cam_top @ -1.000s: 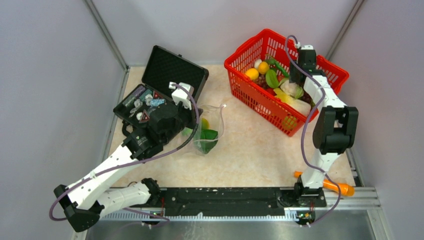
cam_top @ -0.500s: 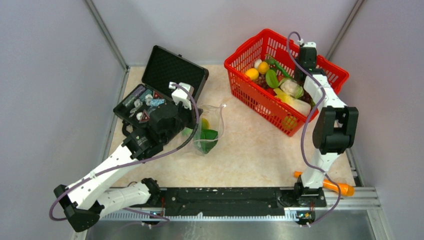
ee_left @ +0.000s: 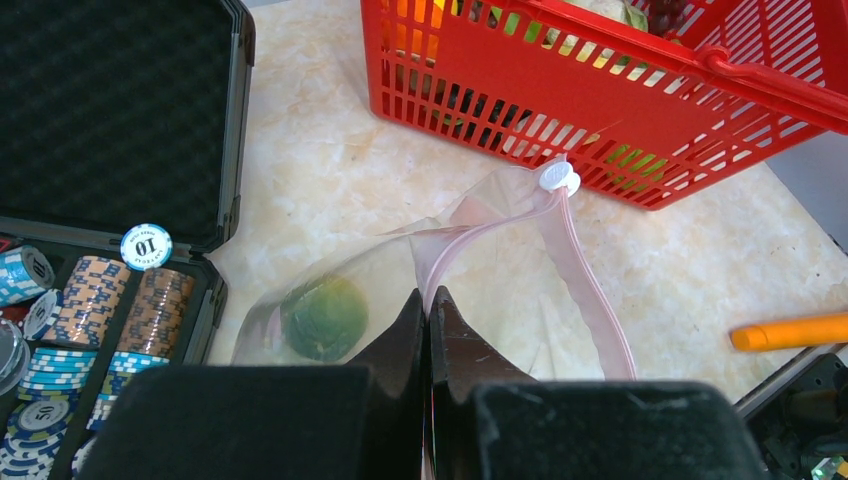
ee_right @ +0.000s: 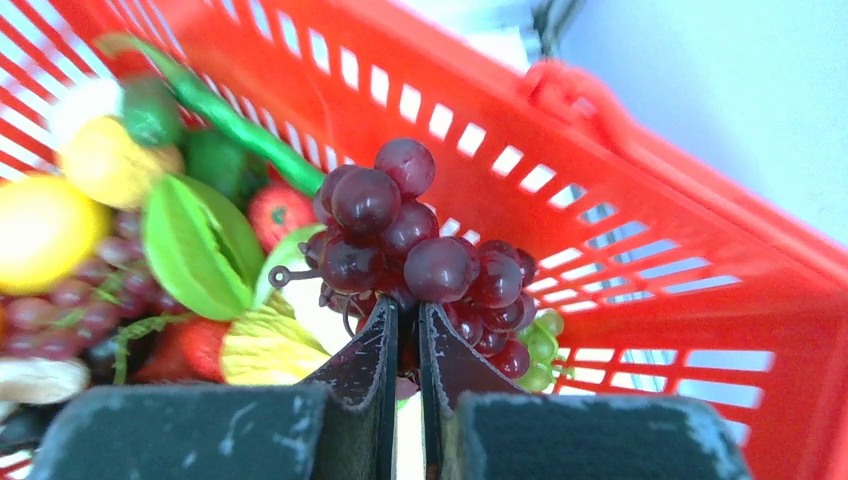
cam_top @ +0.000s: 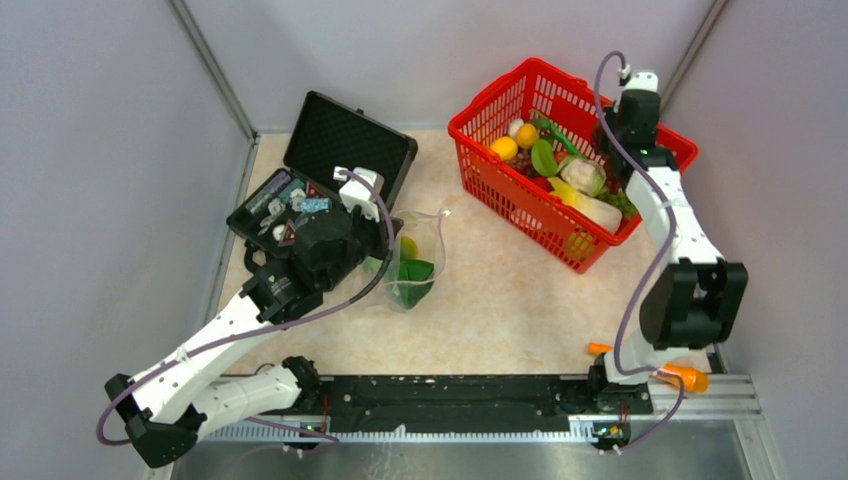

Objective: Place the food in the zip-top bag and seal the zipper
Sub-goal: Pick up the fake fruit from the bin.

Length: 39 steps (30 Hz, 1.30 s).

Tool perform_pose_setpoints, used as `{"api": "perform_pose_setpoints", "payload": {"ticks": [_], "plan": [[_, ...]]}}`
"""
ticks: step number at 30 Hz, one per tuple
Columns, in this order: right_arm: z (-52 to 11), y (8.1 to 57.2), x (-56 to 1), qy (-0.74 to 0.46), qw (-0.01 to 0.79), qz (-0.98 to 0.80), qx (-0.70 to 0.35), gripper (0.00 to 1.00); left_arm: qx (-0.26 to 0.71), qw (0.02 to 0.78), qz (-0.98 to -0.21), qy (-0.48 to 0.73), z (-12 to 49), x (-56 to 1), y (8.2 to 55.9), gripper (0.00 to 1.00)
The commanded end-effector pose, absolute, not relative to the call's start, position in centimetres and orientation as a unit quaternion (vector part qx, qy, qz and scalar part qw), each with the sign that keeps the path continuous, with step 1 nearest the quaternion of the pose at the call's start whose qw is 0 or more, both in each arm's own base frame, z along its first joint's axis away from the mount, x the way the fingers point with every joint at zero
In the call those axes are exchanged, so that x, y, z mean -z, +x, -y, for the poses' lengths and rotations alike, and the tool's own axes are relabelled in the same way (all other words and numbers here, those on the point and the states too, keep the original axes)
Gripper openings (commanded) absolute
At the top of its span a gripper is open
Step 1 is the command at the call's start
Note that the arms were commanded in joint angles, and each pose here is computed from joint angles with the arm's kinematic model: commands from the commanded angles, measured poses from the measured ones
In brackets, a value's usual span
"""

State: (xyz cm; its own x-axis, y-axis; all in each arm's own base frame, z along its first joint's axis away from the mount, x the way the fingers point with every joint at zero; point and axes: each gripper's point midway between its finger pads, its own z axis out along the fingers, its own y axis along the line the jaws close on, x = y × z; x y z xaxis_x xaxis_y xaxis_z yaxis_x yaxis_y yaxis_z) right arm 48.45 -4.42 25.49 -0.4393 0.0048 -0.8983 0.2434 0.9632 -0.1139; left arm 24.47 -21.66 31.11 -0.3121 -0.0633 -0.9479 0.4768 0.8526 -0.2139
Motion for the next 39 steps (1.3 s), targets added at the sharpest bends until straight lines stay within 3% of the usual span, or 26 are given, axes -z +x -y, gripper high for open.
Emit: {"api": "perform_pose_setpoints", "payload": {"ticks": [1, 21, 39], "plan": [[3.1, 46.7, -35.0, 0.076, 0.640, -0.762, 0.062, 0.00, 0.247, 0.589, -0.759, 0.125, 21.8, -32.5, 24.8, 0.00], [-5.7, 38.2, -47.2, -0.016, 0.739, -0.648, -0.184, 0.00, 0.254, 0.584, -0.761, 0.128, 22.4, -32.6, 25.0, 0.00], [-15.0, 29.2, -50.6, -0.132, 0.686, -0.552, -0.456, 0.00, 0.265, 0.575, -0.762, 0.137, 23.7, -32.6, 25.3, 0.00]]}}
